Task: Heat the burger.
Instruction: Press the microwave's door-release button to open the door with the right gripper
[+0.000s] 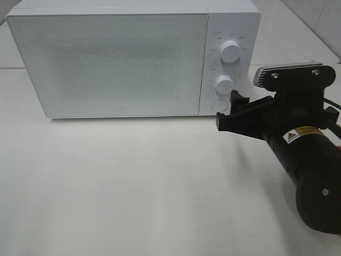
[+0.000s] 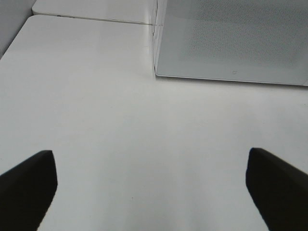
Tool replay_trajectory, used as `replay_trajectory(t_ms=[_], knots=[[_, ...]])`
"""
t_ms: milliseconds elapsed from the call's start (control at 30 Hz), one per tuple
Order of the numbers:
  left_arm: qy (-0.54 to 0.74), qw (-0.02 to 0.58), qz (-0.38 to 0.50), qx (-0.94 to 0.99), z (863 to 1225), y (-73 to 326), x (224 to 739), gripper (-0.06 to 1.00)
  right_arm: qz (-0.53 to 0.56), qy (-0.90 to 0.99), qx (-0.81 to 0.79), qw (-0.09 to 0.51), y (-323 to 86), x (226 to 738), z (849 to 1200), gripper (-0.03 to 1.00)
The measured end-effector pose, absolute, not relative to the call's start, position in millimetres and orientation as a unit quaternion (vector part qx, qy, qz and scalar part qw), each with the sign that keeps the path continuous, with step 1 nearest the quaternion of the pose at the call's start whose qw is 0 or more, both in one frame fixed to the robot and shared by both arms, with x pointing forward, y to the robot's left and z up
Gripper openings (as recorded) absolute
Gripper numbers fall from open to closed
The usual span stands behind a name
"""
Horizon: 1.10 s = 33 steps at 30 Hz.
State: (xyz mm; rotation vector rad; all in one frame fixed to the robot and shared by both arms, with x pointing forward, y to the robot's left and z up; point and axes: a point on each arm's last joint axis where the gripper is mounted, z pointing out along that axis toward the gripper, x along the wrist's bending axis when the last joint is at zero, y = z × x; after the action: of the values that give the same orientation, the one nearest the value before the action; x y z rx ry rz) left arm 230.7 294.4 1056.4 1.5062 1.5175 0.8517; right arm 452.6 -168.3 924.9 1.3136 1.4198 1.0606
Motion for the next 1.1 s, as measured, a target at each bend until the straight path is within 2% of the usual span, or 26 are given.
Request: replay_trajectory(t_ms=[333,633,833,900,933,1000,1100], knots=[[0.602,0.408,0.338,0.598,1056.4,294.4,230.7,0.99,0.432,0.572,0.536,0.445,-148.5,458.1,920.5,0.75],[0.602,0.408,0.338,0.598,1056.4,294.4,230.7,0.99,0.45,0.551,0.558,0.428,-147.9,458.6,921.0,0.75],[0.602,0.408,0.338,0.598,1056.4,294.4,230.7,0.99,0.494,0.483,0.628,0.36,-147.2,458.1,918.7,0.69],[0.602,0.408,0.338,0.598,1056.4,294.4,230.7,0.99,0.519,0.435,0.662,0.321,-147.2,458.0,918.6,0.63],[0.602,0.408,0.338,0.598,1056.4,294.4,230.7,0.99,0.519,0.435,0.662,0.321,-147.2,458.0,918.6,0.63],[0.602,0.408,0.338,0.598,1056.4,294.4,230.7,0.99,0.548,0.367,0.702,0.268,-147.2,458.0,918.6,0.54],[0.602,0.408,0.338,0.598,1056.4,294.4,230.7,0.99,0.554,0.35,0.711,0.255,-147.2,458.0,918.6,0.51]])
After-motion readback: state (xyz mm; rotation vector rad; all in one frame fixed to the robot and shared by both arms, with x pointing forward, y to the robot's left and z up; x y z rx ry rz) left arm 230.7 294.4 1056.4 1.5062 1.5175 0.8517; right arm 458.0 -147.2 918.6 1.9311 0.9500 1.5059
